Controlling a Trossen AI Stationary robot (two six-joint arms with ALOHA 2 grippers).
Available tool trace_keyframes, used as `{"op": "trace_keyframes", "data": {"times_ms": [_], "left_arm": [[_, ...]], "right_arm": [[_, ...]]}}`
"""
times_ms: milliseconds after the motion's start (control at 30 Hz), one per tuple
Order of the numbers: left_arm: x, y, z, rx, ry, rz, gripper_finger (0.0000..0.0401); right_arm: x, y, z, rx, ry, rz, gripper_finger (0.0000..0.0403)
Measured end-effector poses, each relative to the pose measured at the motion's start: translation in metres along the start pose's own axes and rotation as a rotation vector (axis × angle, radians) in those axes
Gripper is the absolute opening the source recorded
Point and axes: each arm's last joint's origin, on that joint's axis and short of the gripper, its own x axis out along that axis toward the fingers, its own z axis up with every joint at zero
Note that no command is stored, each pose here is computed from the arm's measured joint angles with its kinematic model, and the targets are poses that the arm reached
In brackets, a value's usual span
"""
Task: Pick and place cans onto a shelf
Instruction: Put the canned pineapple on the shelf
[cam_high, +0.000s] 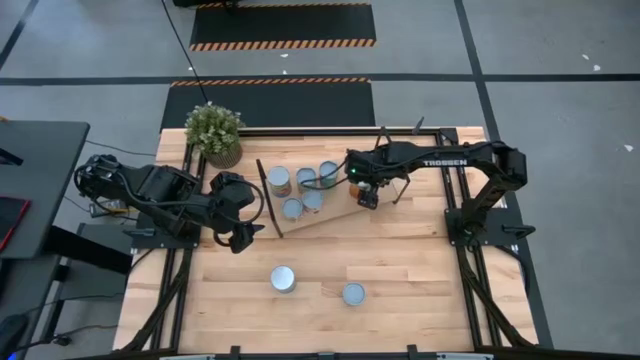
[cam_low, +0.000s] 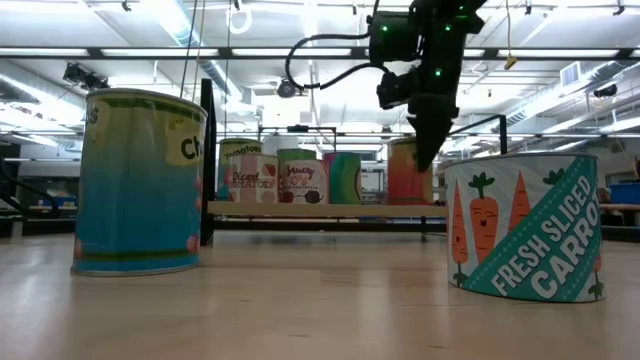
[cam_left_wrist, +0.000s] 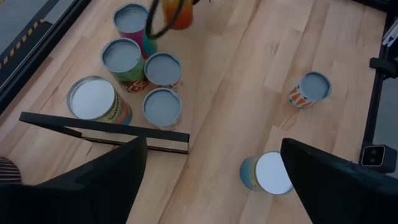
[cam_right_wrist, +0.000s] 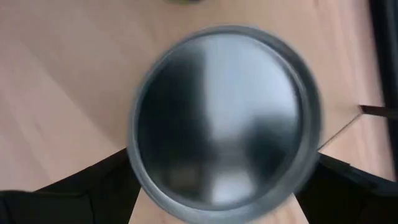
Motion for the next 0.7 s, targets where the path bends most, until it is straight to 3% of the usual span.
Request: {"op": "trace_keyframes", "data": {"times_ms": [700], "left_arm": [[0.0,0.0,0.0,-0.001,0.004,0.004,0.0375]], "right_arm": [[-0.003,-0.033,0.02,-0.034,-0.158,-0.025,0.0371]]}}
